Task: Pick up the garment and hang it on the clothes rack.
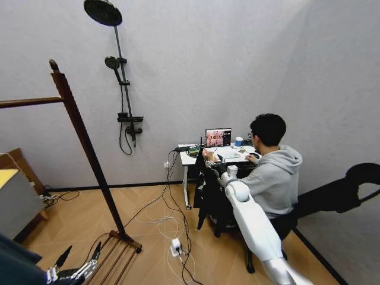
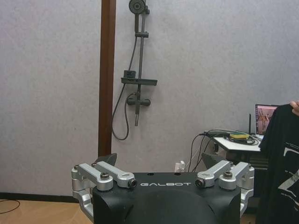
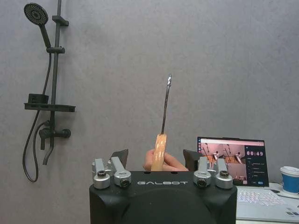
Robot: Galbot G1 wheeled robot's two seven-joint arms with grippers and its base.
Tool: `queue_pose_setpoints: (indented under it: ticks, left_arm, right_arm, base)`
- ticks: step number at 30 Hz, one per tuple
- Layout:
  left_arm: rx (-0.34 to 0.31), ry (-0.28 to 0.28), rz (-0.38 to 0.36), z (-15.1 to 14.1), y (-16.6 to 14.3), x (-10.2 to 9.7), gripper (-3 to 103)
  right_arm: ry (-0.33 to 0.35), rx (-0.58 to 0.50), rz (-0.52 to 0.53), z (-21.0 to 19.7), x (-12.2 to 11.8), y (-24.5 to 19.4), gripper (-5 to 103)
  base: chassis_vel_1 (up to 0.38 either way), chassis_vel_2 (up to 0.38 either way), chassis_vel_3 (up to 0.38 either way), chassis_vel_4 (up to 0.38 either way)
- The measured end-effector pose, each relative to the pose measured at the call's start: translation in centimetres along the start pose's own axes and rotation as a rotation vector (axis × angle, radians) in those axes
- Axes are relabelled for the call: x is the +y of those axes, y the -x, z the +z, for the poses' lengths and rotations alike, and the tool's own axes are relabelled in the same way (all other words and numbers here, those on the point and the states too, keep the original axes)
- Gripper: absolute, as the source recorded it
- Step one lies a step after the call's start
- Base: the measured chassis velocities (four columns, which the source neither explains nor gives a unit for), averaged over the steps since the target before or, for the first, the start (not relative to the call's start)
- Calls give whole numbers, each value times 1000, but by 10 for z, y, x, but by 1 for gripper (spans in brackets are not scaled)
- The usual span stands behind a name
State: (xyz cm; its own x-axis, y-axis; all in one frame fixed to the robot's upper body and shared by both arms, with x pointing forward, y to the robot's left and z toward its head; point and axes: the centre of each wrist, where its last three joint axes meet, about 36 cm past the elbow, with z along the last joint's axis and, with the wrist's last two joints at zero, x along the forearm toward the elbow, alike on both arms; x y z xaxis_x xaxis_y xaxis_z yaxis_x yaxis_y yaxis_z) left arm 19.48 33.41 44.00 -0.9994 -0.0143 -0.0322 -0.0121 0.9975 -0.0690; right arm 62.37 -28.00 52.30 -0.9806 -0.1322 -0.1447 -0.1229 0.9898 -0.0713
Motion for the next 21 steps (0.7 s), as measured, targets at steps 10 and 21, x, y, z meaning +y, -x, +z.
queue_pose_setpoints:
  ticks: [10,21]
  left_arm:
    - [0,0,0,0,0,0,100]
    - [0,0,0,0,0,0,100]
  right_arm:
    - [-15,-14,-23,-1,-8,7,30]
    - [19,-22,-2,-6,-22,-7,10]
  base:
    - [0,0,0,0]
    - [0,0,0,0]
